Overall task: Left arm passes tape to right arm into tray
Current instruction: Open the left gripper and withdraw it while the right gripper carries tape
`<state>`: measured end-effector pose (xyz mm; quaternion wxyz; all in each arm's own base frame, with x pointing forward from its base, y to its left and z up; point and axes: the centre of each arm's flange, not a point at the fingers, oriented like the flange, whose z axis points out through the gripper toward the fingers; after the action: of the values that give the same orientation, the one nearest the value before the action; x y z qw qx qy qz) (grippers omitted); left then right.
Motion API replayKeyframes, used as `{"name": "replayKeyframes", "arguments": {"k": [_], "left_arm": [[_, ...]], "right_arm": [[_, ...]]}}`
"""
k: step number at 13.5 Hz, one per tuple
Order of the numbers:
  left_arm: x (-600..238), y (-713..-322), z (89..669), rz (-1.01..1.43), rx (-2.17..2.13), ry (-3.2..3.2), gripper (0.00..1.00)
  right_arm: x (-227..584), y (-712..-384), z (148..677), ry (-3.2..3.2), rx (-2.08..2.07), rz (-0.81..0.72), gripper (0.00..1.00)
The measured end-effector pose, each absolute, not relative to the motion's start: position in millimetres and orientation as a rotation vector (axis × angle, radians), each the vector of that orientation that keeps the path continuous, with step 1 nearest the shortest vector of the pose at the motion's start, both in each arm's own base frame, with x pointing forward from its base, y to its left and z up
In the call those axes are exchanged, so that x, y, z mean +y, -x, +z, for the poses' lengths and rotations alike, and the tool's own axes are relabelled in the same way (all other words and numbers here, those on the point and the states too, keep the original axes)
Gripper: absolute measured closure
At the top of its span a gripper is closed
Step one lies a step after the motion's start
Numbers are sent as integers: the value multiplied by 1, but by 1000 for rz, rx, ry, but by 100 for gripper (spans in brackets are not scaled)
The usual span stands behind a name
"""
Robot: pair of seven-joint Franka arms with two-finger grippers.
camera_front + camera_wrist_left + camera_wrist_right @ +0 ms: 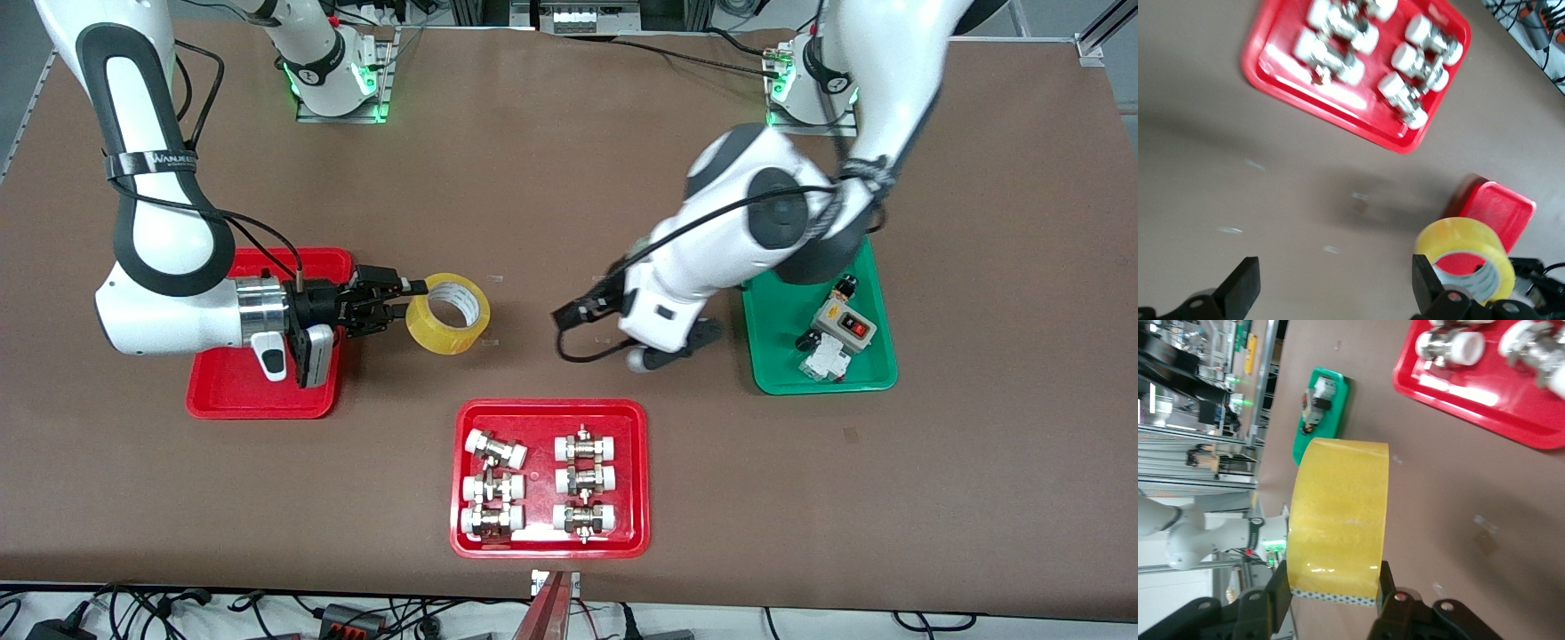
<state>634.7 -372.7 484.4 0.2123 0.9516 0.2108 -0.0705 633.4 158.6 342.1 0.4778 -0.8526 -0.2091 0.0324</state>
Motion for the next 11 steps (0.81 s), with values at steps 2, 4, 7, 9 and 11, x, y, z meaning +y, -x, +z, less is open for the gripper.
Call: {"name": "replayKeyframes", "arguments": {"k": [2, 4, 7, 9, 11], "left_arm": [[-336, -636, 507, -201, 515, -2698, 0], [-296, -634, 520, -257, 407, -2772, 0], [-220, -629, 539, -370, 345, -2872, 0], [-188, -626, 548, -351, 318, -2985, 0], [-163, -627, 559, -281, 168, -3065, 0]], "right_arm": [[126, -641, 339, 2133, -438, 73, 46], [78, -647, 336, 2168, -353, 51, 46], [1, -648, 328, 2254, -257, 49, 46], [-47, -645, 320, 2277, -178, 41, 46], [-93, -638, 299, 2274, -84, 49, 46]]}}
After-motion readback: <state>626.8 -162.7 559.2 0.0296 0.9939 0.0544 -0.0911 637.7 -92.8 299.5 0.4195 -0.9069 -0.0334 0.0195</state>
